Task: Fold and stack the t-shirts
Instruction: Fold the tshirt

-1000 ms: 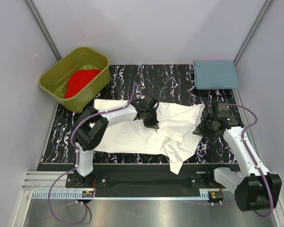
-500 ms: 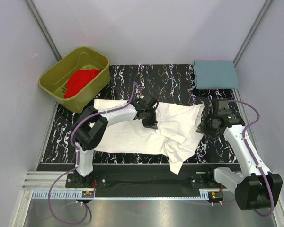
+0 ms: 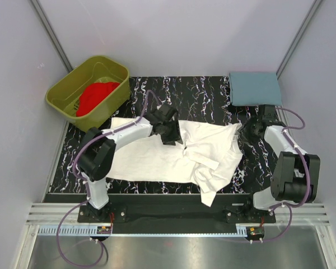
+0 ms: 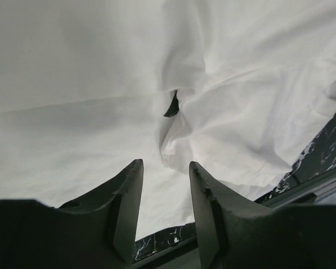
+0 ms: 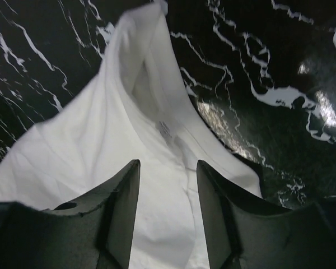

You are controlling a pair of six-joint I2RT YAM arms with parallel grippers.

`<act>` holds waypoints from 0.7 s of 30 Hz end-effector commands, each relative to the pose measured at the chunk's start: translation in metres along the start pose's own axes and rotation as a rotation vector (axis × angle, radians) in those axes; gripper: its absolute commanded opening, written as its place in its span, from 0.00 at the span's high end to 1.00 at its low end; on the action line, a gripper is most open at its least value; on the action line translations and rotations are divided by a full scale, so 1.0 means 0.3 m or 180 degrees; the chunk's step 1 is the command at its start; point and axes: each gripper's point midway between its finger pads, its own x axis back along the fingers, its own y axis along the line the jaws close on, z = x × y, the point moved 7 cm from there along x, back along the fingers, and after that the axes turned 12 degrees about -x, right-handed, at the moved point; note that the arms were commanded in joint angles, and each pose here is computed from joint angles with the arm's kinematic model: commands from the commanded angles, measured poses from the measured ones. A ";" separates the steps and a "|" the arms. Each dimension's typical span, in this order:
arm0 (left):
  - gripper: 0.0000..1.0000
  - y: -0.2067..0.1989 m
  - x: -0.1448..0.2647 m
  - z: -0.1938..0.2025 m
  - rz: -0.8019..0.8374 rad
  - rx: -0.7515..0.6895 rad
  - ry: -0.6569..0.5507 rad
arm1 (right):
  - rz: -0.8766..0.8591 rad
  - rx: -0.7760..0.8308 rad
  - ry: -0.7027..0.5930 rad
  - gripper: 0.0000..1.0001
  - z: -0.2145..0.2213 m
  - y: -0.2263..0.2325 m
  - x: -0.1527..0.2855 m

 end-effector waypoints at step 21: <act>0.51 0.404 -0.112 -0.230 -0.0342 0.0503 -0.0106 | -0.0471 -0.0065 -0.0202 1.00 -0.254 -0.016 -0.272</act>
